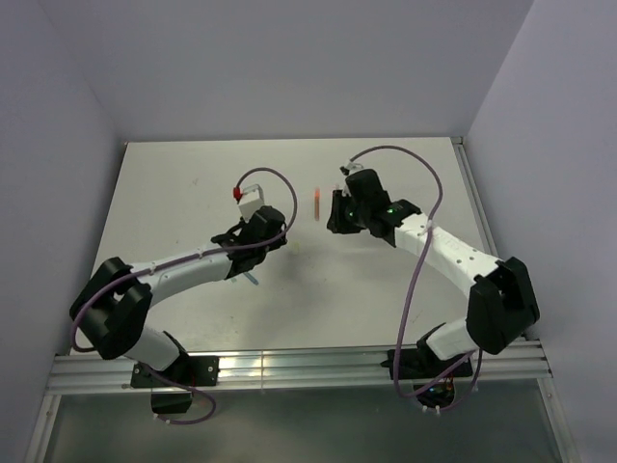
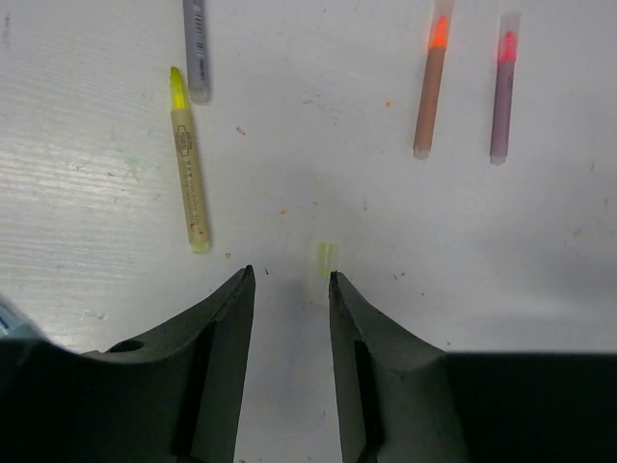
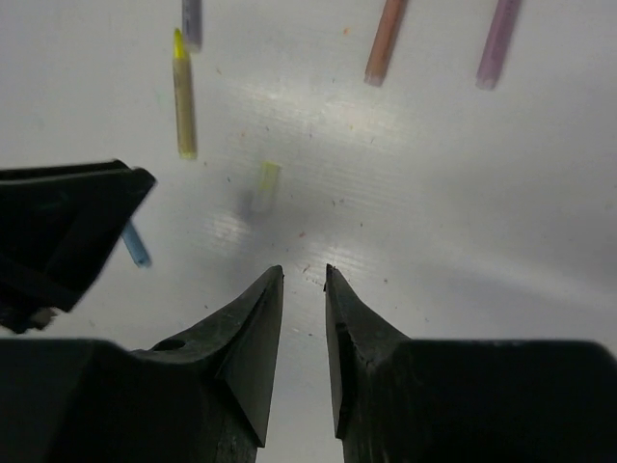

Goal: Insert the pens into the pen caps
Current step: Move the pen cap to the center of the board.

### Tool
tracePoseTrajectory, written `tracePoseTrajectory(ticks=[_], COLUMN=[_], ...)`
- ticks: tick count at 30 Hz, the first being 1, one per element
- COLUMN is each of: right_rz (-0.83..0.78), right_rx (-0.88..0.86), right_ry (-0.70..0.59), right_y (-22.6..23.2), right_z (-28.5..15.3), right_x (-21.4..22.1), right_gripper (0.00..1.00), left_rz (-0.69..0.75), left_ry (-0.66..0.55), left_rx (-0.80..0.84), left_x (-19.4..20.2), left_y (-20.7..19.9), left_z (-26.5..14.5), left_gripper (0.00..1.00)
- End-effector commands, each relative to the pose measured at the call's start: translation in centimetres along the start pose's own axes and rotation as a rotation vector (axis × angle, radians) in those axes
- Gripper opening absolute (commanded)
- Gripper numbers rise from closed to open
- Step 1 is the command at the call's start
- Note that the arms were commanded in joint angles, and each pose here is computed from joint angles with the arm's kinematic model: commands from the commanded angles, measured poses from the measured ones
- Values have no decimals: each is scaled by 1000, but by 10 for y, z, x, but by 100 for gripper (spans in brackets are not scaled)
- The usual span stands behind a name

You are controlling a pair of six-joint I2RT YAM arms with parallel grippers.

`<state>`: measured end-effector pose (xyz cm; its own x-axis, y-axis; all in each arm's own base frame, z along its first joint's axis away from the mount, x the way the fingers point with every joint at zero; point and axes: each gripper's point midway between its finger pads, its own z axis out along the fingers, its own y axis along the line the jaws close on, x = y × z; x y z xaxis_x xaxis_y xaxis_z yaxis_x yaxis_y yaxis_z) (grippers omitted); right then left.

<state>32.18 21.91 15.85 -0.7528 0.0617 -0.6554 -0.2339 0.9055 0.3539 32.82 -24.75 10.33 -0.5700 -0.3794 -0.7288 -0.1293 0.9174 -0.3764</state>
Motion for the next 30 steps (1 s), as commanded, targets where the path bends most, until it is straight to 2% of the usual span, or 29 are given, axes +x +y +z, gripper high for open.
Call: tracePoseTrajectory(ticks=[1,7,13,30], right_rz=[-60,-79,-97,-89], right_rx=[22,15,14,-13], right_ry=[54,146,211,254], right_y=[3,11,18,37], right_z=[23,60,85,121], right_x=[29,58,77,86], right_gripper=[31,23,19,14], left_rz=[-34,-56,-75,-69], left_ry=[-30,-55,-97,-146], left_rx=[42,80,121,146], left_x=[-19,-38,-58,-73], left_y=[1,10,15,24], left_z=[-18,-44,-67,-88], left_gripper=[41,41,42,42])
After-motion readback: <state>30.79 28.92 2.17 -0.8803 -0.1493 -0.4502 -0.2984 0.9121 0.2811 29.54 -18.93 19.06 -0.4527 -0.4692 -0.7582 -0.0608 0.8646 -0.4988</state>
